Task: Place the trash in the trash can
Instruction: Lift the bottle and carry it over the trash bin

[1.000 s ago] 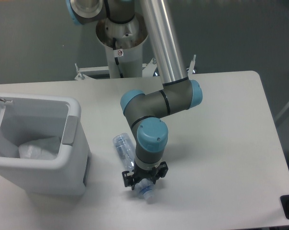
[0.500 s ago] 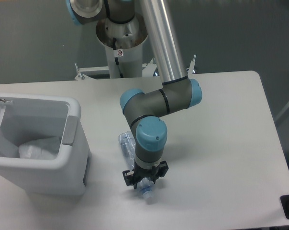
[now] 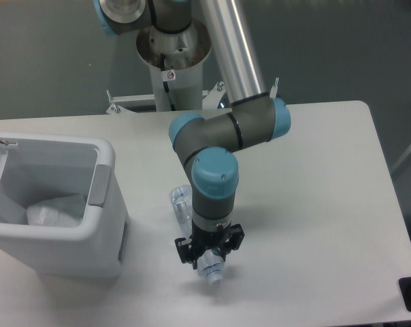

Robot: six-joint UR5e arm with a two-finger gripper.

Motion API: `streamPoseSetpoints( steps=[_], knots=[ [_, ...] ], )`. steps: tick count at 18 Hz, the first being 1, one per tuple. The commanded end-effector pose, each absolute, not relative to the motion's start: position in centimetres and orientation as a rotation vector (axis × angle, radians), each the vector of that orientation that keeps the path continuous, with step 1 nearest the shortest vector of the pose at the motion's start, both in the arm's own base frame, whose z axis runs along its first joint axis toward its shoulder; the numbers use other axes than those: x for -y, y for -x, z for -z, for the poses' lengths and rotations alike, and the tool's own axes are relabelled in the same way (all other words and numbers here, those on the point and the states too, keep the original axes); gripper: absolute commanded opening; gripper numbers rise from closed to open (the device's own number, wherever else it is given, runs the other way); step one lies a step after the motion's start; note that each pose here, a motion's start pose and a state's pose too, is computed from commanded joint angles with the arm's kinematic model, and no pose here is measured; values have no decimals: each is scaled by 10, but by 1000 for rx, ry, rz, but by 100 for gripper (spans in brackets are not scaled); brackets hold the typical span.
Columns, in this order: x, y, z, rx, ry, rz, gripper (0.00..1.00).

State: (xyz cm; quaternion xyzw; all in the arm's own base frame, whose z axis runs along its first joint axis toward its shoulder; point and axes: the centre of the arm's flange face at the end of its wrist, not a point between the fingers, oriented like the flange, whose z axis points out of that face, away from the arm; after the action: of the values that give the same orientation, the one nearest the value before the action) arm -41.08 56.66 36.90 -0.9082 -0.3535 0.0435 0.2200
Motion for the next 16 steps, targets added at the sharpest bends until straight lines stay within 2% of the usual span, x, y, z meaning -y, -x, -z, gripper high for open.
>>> streamPoseSetpoints(
  steps=[5,7,12,16],
  knots=[
    [-552,435,-517,897,2231,-303,67],
    [-549,427,-555,865,2174,-334,67],
    [-549,367,-624,749,2096,-333,67],
    [-560,321,-650,677,2068,-308,67]
  ],
)
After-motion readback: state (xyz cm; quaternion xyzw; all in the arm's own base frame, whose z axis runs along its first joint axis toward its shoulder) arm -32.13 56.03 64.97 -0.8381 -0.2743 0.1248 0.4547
